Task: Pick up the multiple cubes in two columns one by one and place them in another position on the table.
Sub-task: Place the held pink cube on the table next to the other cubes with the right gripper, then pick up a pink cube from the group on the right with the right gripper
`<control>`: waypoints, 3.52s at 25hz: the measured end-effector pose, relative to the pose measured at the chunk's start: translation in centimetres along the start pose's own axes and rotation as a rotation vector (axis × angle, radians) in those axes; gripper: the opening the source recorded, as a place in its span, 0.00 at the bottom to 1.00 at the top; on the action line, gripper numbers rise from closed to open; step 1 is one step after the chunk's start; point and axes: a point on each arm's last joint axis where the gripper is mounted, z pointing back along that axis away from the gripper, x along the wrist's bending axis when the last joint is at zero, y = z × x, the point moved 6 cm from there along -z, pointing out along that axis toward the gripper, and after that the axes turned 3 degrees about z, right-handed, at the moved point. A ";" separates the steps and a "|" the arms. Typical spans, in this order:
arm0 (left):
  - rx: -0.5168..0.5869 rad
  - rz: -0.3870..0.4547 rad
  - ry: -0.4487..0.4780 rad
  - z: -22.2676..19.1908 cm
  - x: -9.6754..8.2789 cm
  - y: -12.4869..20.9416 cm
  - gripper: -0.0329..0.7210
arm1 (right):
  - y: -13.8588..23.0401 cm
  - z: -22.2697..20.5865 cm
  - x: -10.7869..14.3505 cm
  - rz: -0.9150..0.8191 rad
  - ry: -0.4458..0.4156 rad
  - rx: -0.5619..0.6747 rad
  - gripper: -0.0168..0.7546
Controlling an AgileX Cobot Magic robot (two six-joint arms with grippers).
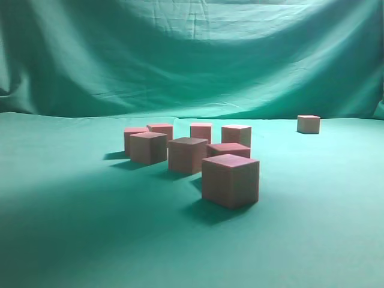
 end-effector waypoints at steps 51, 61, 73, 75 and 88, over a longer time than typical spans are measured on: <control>0.000 0.000 0.000 0.0 0.0 0.0 0.04 | 24.3 -7.0 23.1 0.889 -0.410 0.245 0.35; 0.000 0.000 0.000 0.0 0.0 0.0 0.04 | 24.3 -8.0 22.3 0.815 -0.329 0.264 0.35; 0.000 0.000 0.000 0.0 0.0 0.0 0.04 | 24.3 -7.7 21.8 0.843 -0.306 0.318 0.77; 0.000 0.000 0.000 0.0 0.0 0.0 0.04 | 22.7 -6.6 21.9 0.855 -0.291 0.292 0.77; 0.000 0.000 0.000 0.0 0.0 0.0 0.04 | 7.6 2.9 14.5 0.514 0.030 0.010 0.77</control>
